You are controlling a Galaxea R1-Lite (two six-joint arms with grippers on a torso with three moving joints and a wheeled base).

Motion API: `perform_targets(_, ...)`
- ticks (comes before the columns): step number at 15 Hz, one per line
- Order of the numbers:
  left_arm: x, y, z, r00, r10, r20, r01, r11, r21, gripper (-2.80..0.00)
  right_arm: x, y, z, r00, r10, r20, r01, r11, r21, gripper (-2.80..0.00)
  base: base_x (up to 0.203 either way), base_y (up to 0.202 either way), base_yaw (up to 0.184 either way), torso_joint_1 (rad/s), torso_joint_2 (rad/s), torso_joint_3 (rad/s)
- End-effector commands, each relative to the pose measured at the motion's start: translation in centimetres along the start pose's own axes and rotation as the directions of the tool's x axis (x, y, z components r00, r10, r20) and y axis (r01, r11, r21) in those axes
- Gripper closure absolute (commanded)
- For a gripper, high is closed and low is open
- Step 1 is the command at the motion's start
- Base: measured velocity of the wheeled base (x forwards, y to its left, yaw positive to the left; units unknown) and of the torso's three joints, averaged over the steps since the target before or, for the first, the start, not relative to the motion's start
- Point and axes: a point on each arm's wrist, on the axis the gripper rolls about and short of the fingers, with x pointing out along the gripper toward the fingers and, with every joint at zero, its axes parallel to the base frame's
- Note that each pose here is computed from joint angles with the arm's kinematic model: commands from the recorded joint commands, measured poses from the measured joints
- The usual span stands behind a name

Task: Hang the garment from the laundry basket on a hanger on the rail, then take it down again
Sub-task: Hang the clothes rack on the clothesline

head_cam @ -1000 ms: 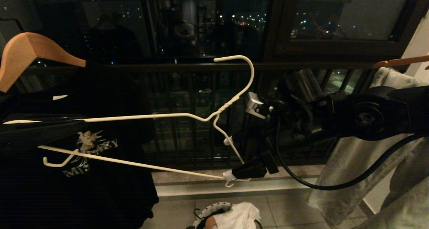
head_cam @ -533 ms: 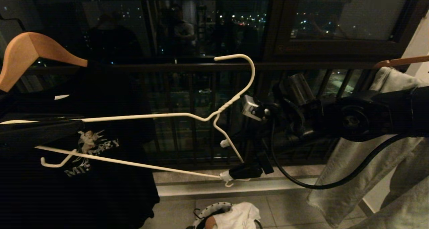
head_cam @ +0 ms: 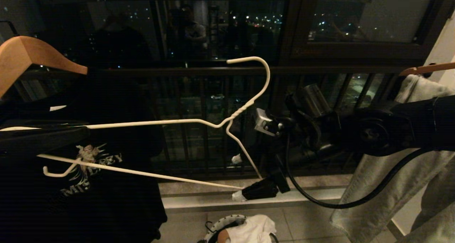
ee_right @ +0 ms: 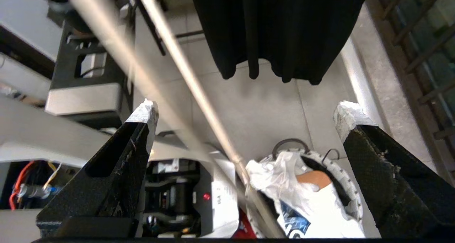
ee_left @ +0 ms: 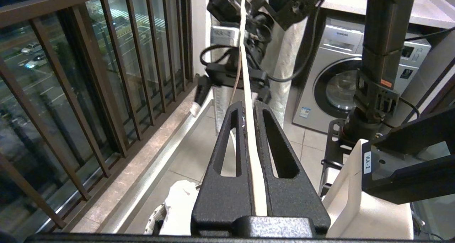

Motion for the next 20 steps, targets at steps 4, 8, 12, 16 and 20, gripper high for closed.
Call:
perform_targets(4,0.0,0.1,0.0,1.000,0.015,0.002,-0.015,1.000,-0.001,0.00,0.4,0.8,-0.4,1.000,0.028,-0.013,-0.028,1.000,-0.002,-2.80,0.000,0.000,0.000,0.000,0.00,0.000)
perform_targets(8,0.0,0.1,0.0,1.000,0.023,0.003,-0.023,1.000,0.002,0.00,0.8,1.0,-0.4,0.999,0.040,-0.015,-0.040,0.999,-0.003,-2.80,0.000,0.000,0.000,0.000,0.00,0.000)
perform_targets(12,0.0,0.1,0.1,1.000,0.027,0.005,-0.027,1.000,0.004,0.00,0.9,1.1,-0.4,0.999,0.042,-0.016,-0.042,0.999,-0.004,-2.80,0.000,0.000,0.000,0.000,0.00,0.000)
perform_targets(16,0.0,0.0,0.3,0.999,0.038,0.008,-0.038,0.999,0.011,0.00,1.4,1.7,-0.4,0.998,0.065,-0.025,-0.065,0.998,-0.005,0.00,0.000,0.000,0.000,0.000,0.00,0.000)
perform_targets(20,0.0,0.0,0.3,0.999,0.051,0.011,-0.051,0.999,0.007,0.00,1.7,1.8,-0.3,0.997,0.072,-0.026,-0.073,0.997,-0.009,0.00,0.000,0.000,0.000,0.000,0.00,0.000)
